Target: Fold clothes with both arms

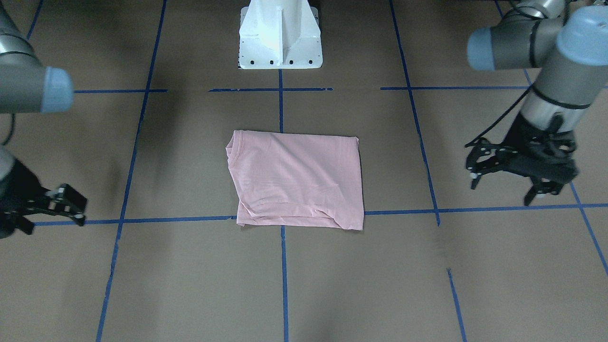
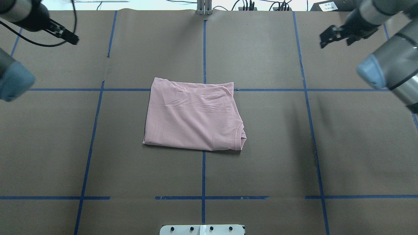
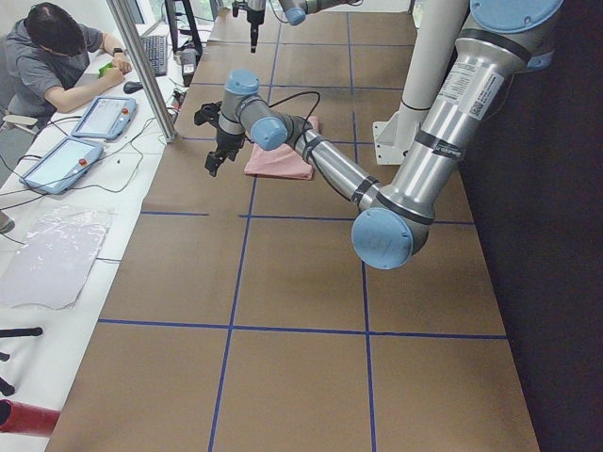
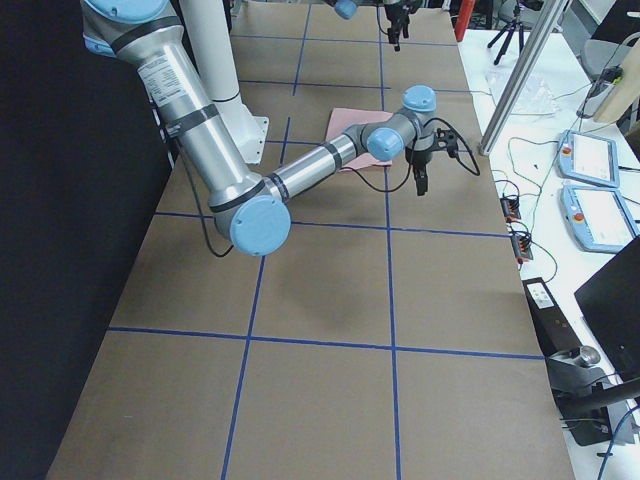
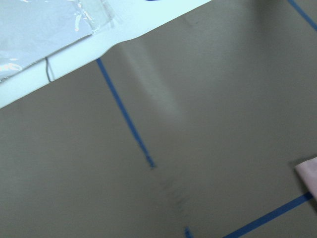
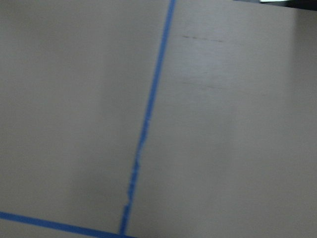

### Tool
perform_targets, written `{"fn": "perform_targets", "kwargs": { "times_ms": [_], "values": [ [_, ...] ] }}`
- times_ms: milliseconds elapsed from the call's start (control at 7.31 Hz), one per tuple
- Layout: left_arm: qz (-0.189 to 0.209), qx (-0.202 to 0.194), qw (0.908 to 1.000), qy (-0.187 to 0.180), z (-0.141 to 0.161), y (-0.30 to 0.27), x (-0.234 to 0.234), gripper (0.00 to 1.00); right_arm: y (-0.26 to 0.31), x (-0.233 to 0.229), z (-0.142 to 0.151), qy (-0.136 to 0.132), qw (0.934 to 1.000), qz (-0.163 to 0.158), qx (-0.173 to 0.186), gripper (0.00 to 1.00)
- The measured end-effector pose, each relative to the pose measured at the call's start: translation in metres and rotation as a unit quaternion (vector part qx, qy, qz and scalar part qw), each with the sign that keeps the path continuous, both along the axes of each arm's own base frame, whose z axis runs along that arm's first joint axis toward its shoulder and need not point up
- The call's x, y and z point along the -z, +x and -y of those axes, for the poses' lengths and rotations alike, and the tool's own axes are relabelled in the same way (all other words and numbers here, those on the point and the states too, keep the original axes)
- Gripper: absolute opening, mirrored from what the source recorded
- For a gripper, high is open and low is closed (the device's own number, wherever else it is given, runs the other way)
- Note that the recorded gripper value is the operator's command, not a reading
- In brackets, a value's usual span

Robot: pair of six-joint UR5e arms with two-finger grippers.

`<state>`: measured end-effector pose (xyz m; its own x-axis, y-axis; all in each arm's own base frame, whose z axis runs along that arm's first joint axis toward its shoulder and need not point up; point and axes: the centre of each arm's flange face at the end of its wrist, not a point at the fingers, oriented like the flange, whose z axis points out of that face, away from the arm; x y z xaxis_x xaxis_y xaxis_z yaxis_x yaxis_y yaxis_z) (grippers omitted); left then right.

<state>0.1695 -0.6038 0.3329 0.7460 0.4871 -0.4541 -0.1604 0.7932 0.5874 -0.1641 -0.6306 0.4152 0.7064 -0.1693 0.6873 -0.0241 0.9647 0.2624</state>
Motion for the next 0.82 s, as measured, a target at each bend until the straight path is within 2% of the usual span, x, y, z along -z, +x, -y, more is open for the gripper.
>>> {"fn": "perform_targets", "kwargs": {
  "times_ms": [137, 274, 410, 547, 684, 821],
  "values": [
    [0.031, -0.019, 0.9992, 0.016, 0.000, -0.070, -0.033, 1.00, 0.085, -0.053, -0.011, 0.016, 0.9994, -0.015, 0.025, 1.00],
    [0.051, -0.036, 0.9978, 0.022, -0.009, -0.137, -0.071, 1.00, 0.162, -0.094, -0.027, 0.017, 0.9984, -0.031, 0.045, 1.00],
    [0.052, -0.047, 0.9975, 0.007, -0.030, -0.187, -0.115, 1.00, 0.223, -0.125, -0.048, -0.001, 0.9975, -0.041, 0.057, 1.00],
    [0.033, -0.048, 0.9977, -0.034, -0.061, -0.221, -0.172, 1.00, 0.262, -0.165, -0.079, -0.036, 0.9962, -0.044, 0.066, 1.00],
    [0.016, -0.044, 0.9958, -0.078, -0.087, -0.238, -0.224, 1.00, 0.278, -0.210, -0.117, -0.068, 0.9945, -0.042, 0.068, 1.00],
    [0.007, -0.035, 0.9928, -0.115, -0.105, -0.251, -0.262, 1.00, 0.281, -0.243, -0.151, -0.083, 0.9937, -0.039, 0.065, 1.00]
  ]
}}
